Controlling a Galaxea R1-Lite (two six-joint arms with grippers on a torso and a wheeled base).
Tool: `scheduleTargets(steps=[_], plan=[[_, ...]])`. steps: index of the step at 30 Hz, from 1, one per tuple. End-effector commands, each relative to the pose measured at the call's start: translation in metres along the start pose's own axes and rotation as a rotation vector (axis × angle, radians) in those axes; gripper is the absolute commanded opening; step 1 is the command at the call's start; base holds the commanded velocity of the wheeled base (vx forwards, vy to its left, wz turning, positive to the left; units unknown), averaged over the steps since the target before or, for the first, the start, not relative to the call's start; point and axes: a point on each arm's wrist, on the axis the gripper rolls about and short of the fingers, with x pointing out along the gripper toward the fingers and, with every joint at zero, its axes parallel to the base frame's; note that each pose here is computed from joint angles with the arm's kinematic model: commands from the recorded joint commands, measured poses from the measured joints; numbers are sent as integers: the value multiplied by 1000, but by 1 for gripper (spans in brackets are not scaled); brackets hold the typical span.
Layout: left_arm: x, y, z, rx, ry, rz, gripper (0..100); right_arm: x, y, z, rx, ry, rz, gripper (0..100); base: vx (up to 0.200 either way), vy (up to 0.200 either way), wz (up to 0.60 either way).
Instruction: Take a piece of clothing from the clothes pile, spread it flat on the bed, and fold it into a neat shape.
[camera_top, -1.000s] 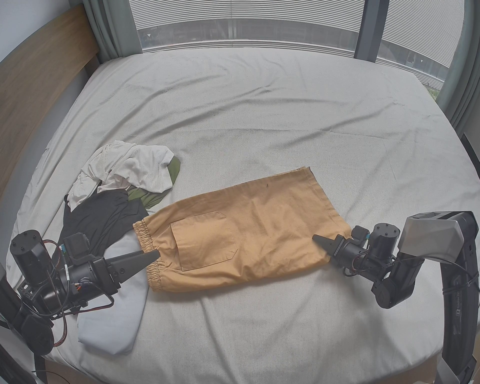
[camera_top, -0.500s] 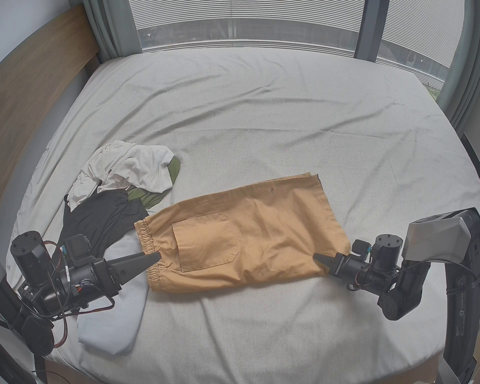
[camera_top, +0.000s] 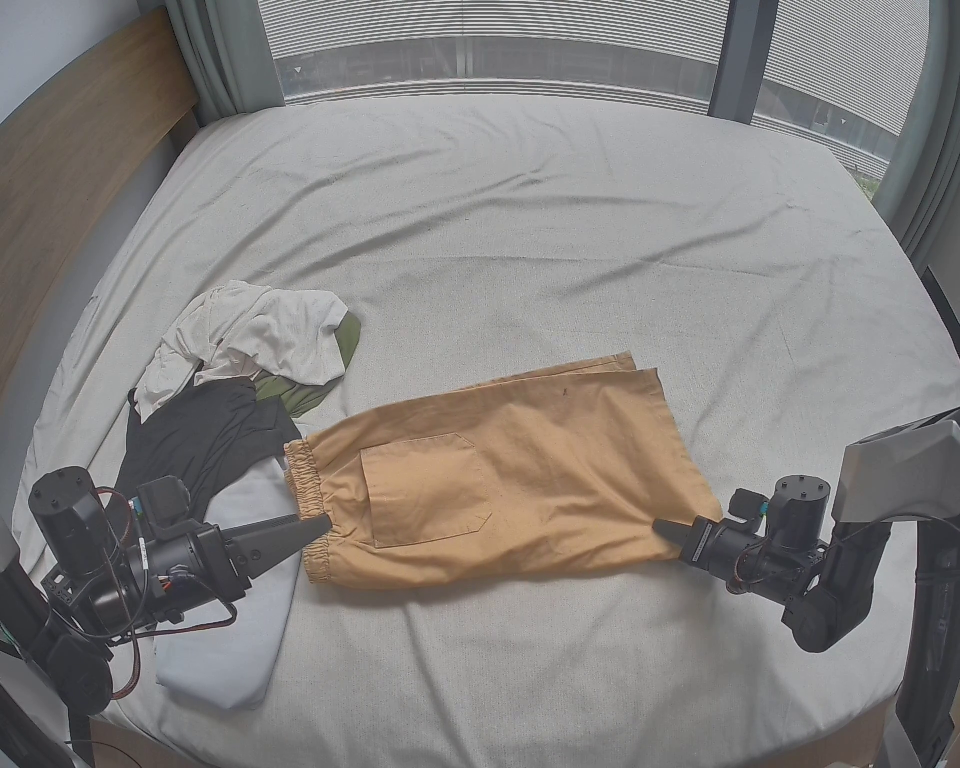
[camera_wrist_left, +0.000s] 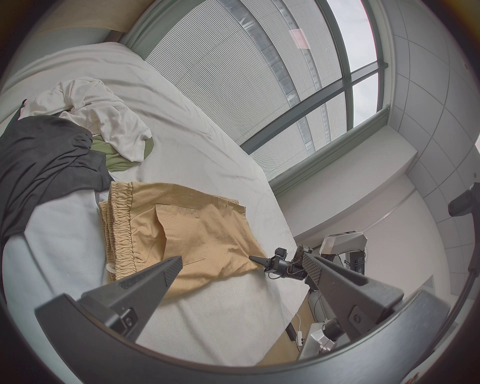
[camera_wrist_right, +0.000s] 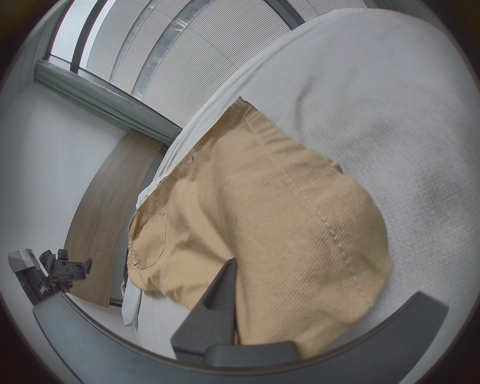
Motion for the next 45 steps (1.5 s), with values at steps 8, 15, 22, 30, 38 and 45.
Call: scheduleTargets(steps=[8,15,22,30,38,45], plan=[[12,16,-17,-45,74,37,100,-24,-8,9,22,-26,-55,0,0,0,0],[18,18,-30,-65,119,44,100,-39,-12,11,17,-26,-83,0,0,0,0],[27,26,-45,-76,171,96,100,-49,-14,5,11,6,-103,0,0,0,0],[31,34,-56,-48,216,116,100,-67,-20,-3,-12,50,-144,0,0,0,0],[34,38,-61,-57,238,121,100,-80,-24,-2,-14,58,-153,0,0,0,0],[37,44,-66,-68,250,156,100,-78,-24,-2,-14,60,-144,0,0,0,0]])
